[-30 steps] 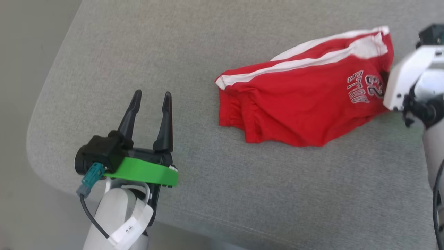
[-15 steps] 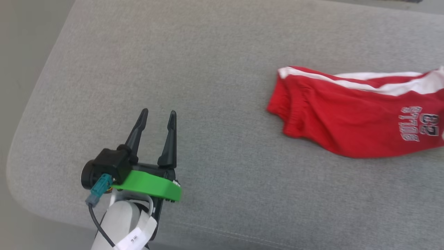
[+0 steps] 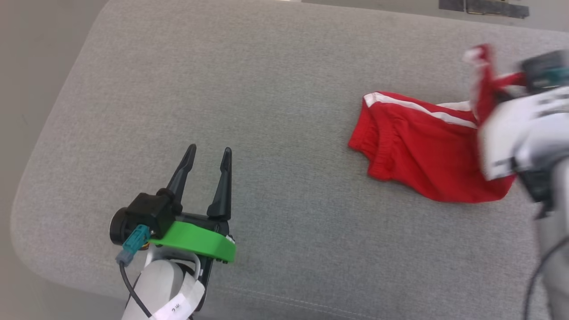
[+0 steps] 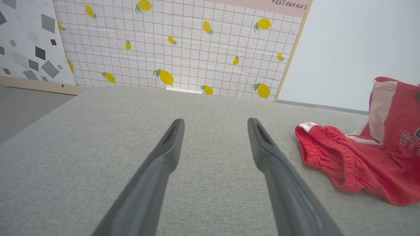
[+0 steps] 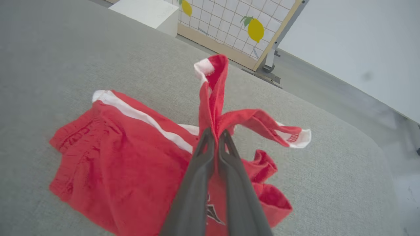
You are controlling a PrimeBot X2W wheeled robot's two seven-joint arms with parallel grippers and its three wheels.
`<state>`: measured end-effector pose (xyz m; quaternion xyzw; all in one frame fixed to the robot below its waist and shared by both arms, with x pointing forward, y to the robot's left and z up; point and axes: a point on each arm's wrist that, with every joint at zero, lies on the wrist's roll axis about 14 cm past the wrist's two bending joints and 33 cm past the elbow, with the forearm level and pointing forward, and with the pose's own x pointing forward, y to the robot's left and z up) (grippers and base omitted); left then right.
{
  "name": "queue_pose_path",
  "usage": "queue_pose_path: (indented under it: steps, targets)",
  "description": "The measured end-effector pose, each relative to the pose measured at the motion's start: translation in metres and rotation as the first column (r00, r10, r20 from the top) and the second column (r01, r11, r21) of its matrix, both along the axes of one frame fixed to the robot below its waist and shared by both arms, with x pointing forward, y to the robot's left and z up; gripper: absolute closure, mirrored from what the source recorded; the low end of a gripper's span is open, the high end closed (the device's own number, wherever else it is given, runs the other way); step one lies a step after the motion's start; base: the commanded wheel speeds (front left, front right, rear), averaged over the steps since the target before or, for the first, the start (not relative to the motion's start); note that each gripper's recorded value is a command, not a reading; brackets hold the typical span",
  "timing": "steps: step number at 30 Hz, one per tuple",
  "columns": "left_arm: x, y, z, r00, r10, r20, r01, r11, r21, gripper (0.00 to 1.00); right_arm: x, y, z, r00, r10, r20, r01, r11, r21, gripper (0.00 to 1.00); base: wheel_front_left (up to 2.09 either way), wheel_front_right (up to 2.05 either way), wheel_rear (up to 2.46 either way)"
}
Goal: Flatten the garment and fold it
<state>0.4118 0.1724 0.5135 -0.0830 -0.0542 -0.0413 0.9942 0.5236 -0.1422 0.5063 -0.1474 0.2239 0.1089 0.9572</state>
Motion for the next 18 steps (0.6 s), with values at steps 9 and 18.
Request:
queue_pose_path:
  steps: [9,18]
  targets:
    - [-0.005,0.008,-0.005,1.0,0.022,-0.02,-0.022,1.0,0.0,0.0,-0.014,0.101,-0.041,0.947,0.291,-0.134,-0.297,0.954,-0.029,1.0,0.0,0.0,0.0]
    - [-0.007,0.013,-0.011,0.999,0.039,-0.038,-0.039,0.999,-0.004,0.0,-0.03,0.135,-0.086,0.886,0.384,-0.258,-0.388,0.921,0.039,0.0,0.0,0.0,0.0]
